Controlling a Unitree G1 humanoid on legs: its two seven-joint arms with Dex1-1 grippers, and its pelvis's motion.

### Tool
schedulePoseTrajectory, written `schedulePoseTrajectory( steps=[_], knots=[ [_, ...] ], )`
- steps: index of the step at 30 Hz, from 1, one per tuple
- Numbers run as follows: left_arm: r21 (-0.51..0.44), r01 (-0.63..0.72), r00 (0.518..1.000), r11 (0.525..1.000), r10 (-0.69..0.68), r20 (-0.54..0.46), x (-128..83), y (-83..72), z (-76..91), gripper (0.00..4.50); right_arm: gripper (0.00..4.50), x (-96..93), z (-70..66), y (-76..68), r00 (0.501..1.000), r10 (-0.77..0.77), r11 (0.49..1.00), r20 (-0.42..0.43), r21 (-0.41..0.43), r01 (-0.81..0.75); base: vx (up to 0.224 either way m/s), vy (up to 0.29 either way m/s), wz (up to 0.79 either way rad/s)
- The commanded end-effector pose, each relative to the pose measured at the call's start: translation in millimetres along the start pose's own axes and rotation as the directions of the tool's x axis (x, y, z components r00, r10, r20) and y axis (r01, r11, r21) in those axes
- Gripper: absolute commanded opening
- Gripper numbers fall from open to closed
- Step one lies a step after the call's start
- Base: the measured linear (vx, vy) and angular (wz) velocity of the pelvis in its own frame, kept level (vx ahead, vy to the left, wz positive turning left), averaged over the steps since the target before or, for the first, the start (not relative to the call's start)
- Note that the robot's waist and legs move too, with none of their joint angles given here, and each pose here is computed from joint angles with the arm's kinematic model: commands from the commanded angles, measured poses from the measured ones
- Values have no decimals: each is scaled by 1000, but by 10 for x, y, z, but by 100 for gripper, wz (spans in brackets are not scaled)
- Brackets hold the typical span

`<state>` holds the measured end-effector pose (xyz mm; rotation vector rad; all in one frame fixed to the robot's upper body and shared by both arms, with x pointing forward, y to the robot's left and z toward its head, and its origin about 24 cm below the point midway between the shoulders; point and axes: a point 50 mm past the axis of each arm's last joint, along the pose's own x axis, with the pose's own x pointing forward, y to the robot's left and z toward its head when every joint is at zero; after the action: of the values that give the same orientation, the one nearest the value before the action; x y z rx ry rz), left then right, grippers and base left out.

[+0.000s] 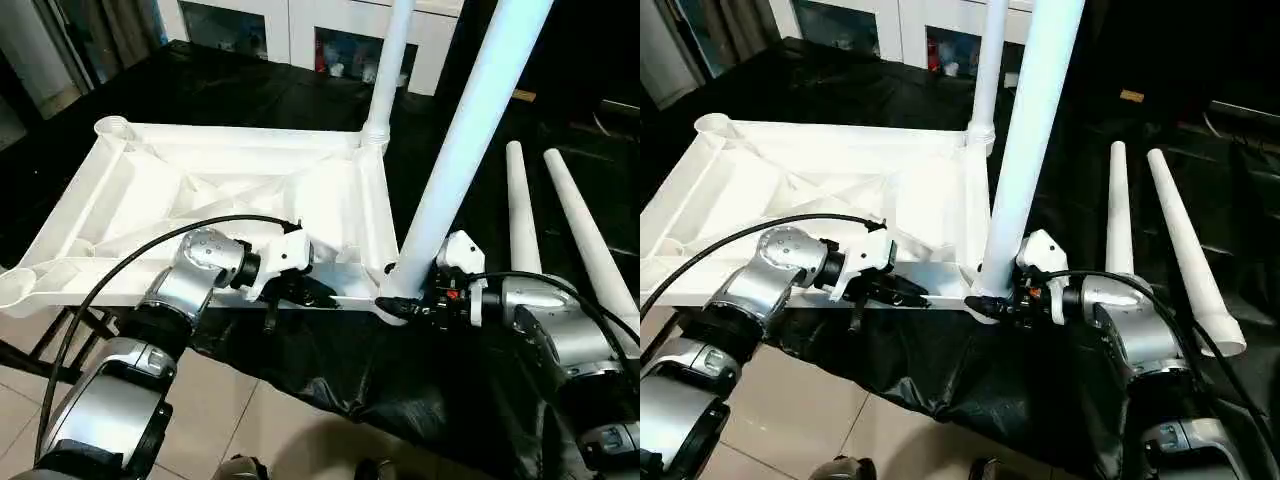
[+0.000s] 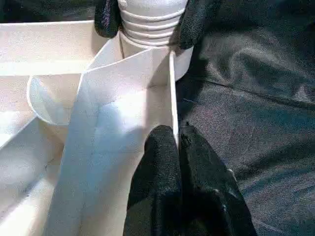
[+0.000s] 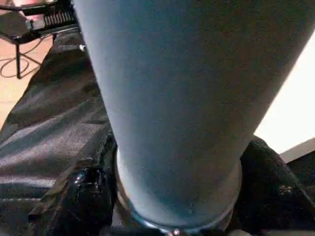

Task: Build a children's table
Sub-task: Rotate leg to tighten

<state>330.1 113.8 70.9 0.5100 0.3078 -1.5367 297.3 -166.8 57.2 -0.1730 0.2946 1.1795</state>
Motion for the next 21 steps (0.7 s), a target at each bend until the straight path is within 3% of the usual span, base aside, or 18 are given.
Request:
schedulePoseTrajectory(
  steps=[1, 2, 4, 5, 8, 9, 10, 14, 17, 19, 21],
  knots=[
    [-41, -72, 997, 997, 73, 29, 139, 20, 12, 0, 273, 228, -25, 90, 998, -38, 997, 49, 68, 34, 0, 0, 0],
    [-42, -74, 997, 996, 75, 29, 140, 22, 12, 0, 273, 231, -26, 88, 998, -41, 997, 49, 69, 38, 0, 0, 0],
    [-94, -188, 982, 978, 190, 7, 215, 112, 31, 0, 272, 380, -72, -14, 965, -259, 961, 41, 110, 253, 0, 0, 0],
    [-94, -188, 982, 978, 190, 7, 215, 112, 31, 0, 272, 380, -72, -14, 965, -259, 961, 41, 110, 253, 0, 0, 0],
    [-164, -282, 957, 945, 289, 19, 383, 182, 112, 0, 271, 587, -92, -95, 890, -455, 874, 19, 199, 443, 0, 0, 0],
    [-165, -283, 957, 945, 290, 19, 386, 183, 113, 0, 271, 591, -92, -96, 889, -457, 873, 19, 200, 445, 0, 0, 0],
    [-184, -329, 942, 926, 335, 4, 504, 205, 157, 0, 271, 718, -80, -96, 850, -526, 825, 9, 248, 508, 0, 0, 0],
    [-199, -377, 923, 905, 384, -1, 656, 220, 234, 0, 270, 884, -58, -59, 816, -578, 787, -11, 255, 561, 0, 0, 0],
    [-191, -401, 913, 896, 409, 0, 788, 214, 306, 0, 270, 992, 4, -87, 759, -651, 727, -11, 281, 627, 0, 0, 0],
    [-182, -401, 913, 898, 407, -3, 795, 211, 309, 0, 326, 986, 33, -99, 762, -648, 730, 11, 296, 616, 0, 0, 0],
    [-181, -395, 916, 901, 402, 0, 794, 208, 311, 0, 340, 960, 72, -125, 763, -645, 733, 44, 317, 601, 0, 0, 0]
  ],
)
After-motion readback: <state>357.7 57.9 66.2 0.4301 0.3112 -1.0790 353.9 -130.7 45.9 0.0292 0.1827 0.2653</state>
